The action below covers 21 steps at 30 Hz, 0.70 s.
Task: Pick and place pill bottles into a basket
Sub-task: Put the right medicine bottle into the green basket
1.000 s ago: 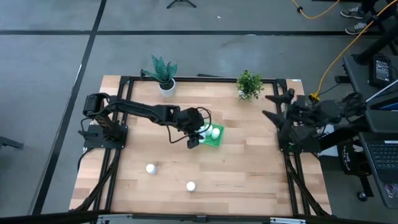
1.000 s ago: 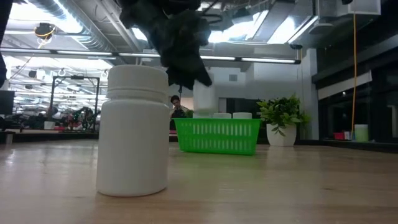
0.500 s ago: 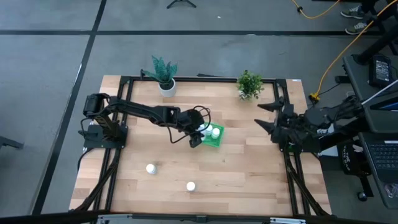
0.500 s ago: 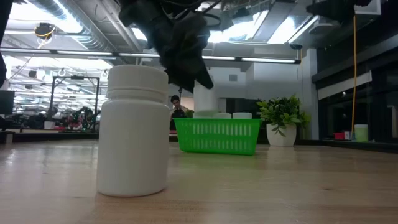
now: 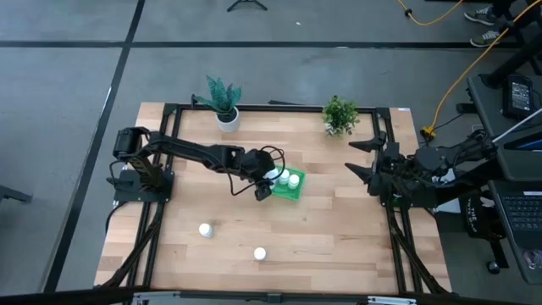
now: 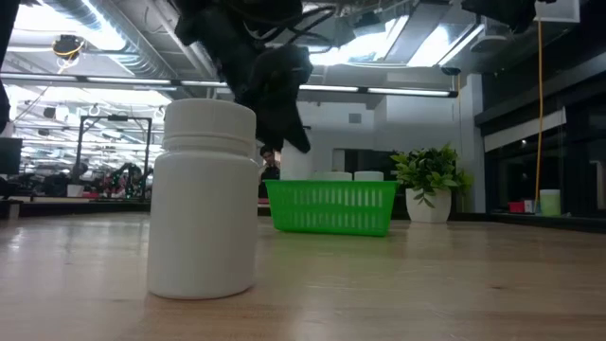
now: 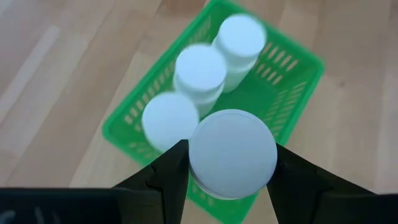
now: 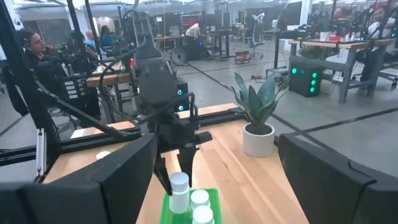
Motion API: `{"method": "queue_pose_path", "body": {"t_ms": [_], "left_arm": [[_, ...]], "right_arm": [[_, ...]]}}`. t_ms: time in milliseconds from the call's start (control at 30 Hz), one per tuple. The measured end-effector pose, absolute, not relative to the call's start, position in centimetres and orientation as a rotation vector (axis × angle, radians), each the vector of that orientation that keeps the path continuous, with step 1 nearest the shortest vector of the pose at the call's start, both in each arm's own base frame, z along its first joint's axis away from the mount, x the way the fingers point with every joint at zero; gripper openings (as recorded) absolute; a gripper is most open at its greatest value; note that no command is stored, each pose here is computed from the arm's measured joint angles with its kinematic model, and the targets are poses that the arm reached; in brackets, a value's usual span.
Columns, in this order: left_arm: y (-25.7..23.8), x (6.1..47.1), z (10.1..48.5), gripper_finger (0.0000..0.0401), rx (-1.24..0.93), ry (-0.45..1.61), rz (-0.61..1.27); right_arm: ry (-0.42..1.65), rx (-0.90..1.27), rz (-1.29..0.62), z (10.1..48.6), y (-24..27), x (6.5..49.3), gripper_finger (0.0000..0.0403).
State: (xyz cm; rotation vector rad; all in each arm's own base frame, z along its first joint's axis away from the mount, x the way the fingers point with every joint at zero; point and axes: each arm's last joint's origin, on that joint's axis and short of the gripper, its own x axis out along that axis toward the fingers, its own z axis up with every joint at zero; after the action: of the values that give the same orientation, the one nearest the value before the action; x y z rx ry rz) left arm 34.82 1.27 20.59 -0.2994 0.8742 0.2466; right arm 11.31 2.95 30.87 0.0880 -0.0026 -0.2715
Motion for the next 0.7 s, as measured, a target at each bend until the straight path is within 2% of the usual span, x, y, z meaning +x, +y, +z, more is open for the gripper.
{"method": "queue_pose_path", "body": {"t_ms": [700], "left_arm": [[1.8,33.4,17.4,0.0173,-0.337,0.842,0.332]], "right_arm": [[-0.003,0.068,-0.324,30.9,2.4,11.5,0.0337]]}}
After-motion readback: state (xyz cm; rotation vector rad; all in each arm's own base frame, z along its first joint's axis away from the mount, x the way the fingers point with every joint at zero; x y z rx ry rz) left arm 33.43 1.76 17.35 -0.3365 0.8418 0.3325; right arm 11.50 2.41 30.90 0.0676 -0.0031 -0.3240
